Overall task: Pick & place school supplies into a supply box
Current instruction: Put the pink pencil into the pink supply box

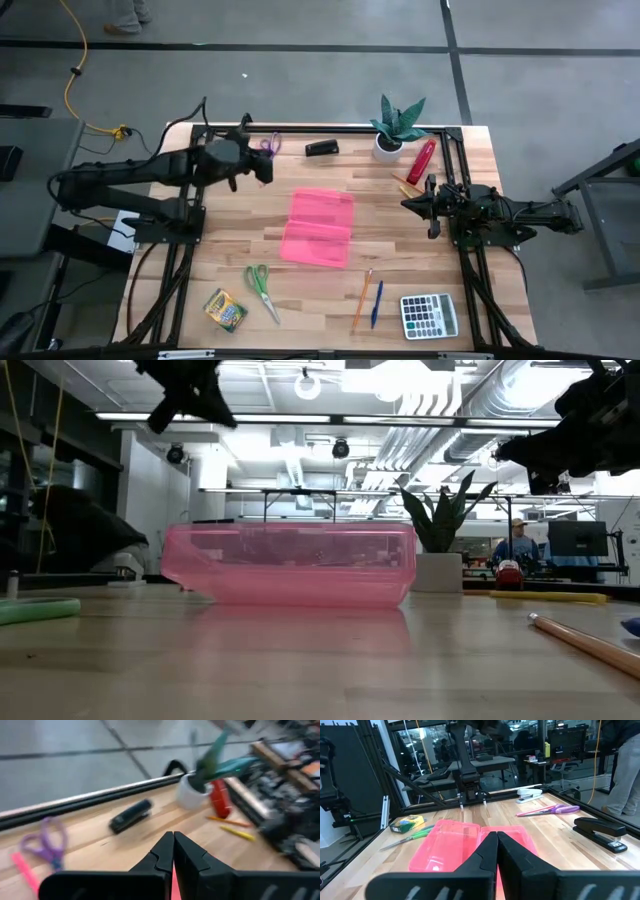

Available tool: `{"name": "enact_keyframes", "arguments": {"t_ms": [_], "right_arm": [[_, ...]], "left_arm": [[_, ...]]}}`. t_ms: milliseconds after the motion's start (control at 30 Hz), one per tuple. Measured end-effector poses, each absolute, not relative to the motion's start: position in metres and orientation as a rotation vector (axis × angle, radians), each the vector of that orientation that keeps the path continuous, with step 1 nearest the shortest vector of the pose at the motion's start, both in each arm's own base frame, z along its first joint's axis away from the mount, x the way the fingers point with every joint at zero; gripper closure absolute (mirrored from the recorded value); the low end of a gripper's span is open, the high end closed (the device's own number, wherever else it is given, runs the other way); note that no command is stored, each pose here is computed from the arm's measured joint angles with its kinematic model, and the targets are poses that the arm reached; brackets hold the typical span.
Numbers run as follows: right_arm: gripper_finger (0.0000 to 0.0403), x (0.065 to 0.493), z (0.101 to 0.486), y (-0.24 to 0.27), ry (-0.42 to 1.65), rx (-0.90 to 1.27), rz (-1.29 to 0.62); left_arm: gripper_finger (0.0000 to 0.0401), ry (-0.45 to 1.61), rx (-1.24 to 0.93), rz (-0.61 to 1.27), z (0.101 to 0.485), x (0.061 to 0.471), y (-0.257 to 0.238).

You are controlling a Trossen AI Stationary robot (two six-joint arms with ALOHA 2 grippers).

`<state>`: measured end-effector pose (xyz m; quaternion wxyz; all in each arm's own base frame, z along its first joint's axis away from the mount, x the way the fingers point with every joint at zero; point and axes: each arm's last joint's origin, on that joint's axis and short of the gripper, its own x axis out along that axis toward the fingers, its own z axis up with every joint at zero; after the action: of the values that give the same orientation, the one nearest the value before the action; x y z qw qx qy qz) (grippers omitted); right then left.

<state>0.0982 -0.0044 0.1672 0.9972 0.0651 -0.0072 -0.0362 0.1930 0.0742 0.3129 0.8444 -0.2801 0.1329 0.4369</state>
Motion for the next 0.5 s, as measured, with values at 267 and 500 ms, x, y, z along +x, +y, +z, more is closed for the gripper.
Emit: {"name": "enact_keyframes", "arguments": {"t_ms": [267,500], "right_arm": [[0.0402,0.098,0.167,-0.004,-0.014,0.128,-0.073],[0.0402,0.094,0.195,-0.006,-0.31,0.173,-0.105]], "left_arm": [[0.04,0.509,-0.623,1.081,0.286,0.186,0.094],[0.04,0.581,-0.643,1.191,0.278,0.174,0.11]]}}
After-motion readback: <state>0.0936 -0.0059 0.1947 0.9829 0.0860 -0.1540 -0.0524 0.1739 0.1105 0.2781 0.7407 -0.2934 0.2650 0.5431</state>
